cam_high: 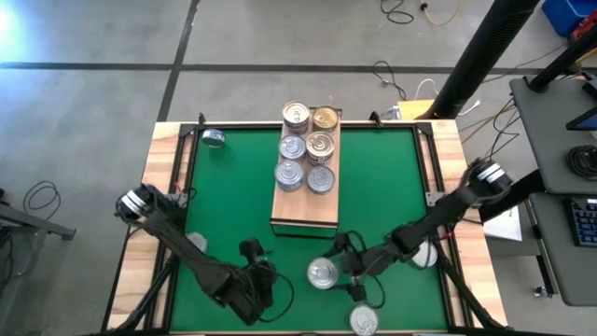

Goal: Stack canned seafood by type on shelf
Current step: Stack the green blue tuna can on top of the other green blue can on the shelf

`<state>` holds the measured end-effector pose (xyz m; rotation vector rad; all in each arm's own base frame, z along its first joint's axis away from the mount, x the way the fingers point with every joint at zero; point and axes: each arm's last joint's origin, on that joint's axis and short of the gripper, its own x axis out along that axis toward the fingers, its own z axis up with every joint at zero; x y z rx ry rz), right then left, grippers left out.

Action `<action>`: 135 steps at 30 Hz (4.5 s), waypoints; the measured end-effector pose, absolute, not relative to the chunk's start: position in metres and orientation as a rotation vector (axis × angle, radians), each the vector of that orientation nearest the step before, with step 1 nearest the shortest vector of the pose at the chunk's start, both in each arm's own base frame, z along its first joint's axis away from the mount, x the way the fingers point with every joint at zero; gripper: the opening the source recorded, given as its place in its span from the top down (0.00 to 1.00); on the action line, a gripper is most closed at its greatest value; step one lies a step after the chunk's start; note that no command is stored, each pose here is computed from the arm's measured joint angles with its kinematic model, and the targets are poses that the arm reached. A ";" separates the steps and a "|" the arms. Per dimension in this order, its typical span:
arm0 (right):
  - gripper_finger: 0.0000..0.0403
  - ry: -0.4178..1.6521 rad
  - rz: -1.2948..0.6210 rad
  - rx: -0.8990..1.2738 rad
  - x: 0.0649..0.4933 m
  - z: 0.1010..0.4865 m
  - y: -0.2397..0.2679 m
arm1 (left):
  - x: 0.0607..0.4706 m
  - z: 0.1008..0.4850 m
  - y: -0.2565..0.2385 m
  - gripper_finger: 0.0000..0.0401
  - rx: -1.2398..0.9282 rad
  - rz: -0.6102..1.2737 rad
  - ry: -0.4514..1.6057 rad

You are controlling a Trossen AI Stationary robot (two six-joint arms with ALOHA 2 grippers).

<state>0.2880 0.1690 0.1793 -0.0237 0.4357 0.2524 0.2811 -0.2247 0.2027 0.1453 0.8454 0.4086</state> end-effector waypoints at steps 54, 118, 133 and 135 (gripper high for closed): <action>0.08 0.500 -0.550 0.181 0.310 0.266 0.004 | 0.302 0.383 0.040 0.23 0.512 -0.032 0.436; 0.01 0.631 -0.466 0.173 0.300 0.261 0.005 | 0.401 0.289 0.083 1.00 0.219 -0.159 0.647; 0.01 0.788 -0.455 0.186 0.289 0.242 0.008 | 0.401 0.288 0.084 1.00 0.236 -0.147 0.650; 0.01 0.781 -0.453 0.178 0.288 0.244 0.008 | 0.401 0.290 0.084 1.00 0.241 -0.142 0.634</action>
